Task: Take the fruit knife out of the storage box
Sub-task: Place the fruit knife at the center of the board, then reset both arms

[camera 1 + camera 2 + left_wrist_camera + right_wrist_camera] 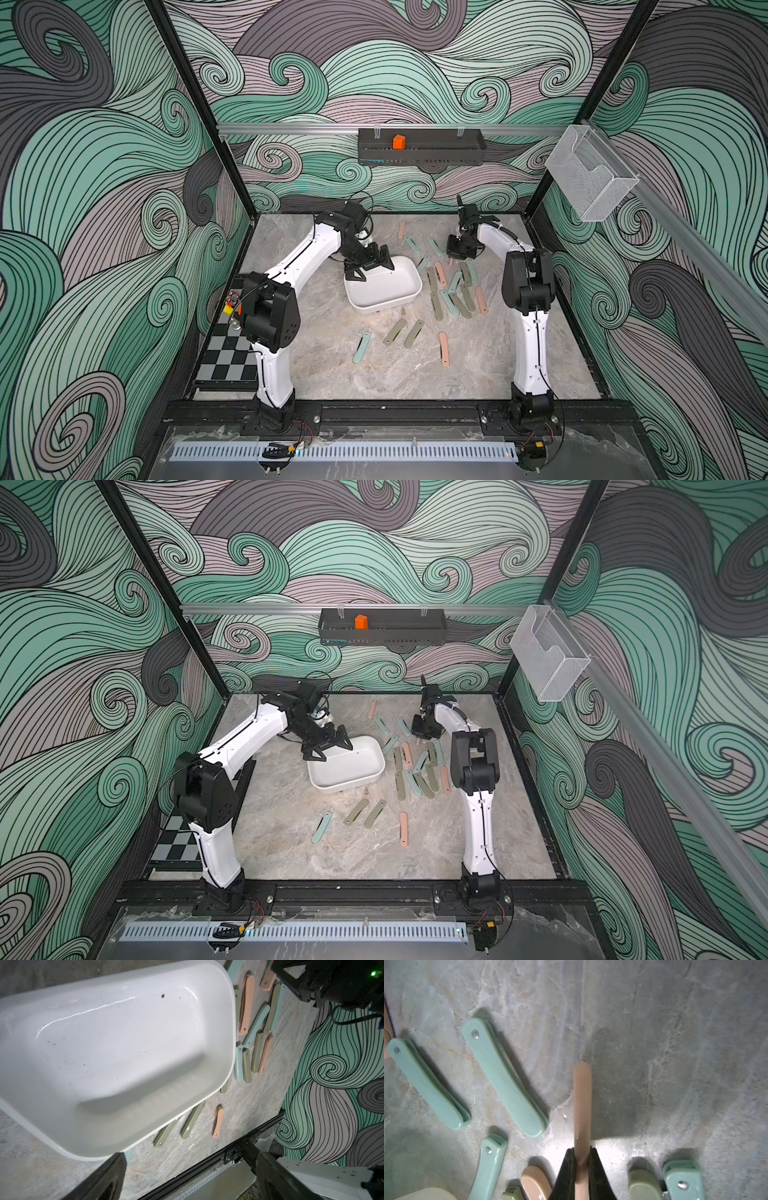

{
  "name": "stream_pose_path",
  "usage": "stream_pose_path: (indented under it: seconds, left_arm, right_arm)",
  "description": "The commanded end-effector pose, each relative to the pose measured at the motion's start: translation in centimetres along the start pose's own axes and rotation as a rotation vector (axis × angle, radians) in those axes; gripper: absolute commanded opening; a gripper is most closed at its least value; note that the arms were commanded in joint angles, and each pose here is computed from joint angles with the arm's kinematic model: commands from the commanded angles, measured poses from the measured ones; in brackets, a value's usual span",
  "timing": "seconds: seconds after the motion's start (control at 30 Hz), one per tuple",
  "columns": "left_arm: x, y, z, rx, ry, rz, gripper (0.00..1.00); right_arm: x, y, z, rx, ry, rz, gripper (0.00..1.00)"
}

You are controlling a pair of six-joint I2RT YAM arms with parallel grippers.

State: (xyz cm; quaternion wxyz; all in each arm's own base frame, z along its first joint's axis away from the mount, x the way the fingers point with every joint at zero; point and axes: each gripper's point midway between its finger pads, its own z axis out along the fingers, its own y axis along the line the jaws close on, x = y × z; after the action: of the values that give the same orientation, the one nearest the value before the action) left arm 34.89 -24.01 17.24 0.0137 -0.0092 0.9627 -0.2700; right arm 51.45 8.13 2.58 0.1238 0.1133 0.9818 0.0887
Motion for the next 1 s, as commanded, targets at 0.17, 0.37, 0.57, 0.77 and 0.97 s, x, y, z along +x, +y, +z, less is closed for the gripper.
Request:
stream_pose_path:
  seconds: [0.17,0.37,0.57,0.77,0.97]
  left_arm:
    - [0.5,2.6,-4.5,-0.088,-0.112,0.045,0.99]
    - [0.1,5.6,-8.3,-0.211,-0.227,0.068,0.99]
    - [0.8,11.3,-11.9,-0.445,-0.397,0.05,0.99]
    - [1.5,18.1,-12.6,-0.666,-0.525,-0.025,0.99]
    - [-0.9,21.6,-12.5,-0.822,-0.666,-0.099,0.99]
  right_arm:
    - [-1.5,2.3,-4.0,-0.106,-0.05,0.0,0.98]
    - [-2.2,4.6,-9.9,-0.205,-0.121,-0.022,0.98]
    - [1.1,4.9,-15.0,-0.272,-0.137,-0.018,0.98]
    - [6.8,6.0,-16.2,-0.442,-0.076,0.004,0.98]
    - [9.7,5.3,-14.7,-0.455,-0.028,-0.022,0.98]
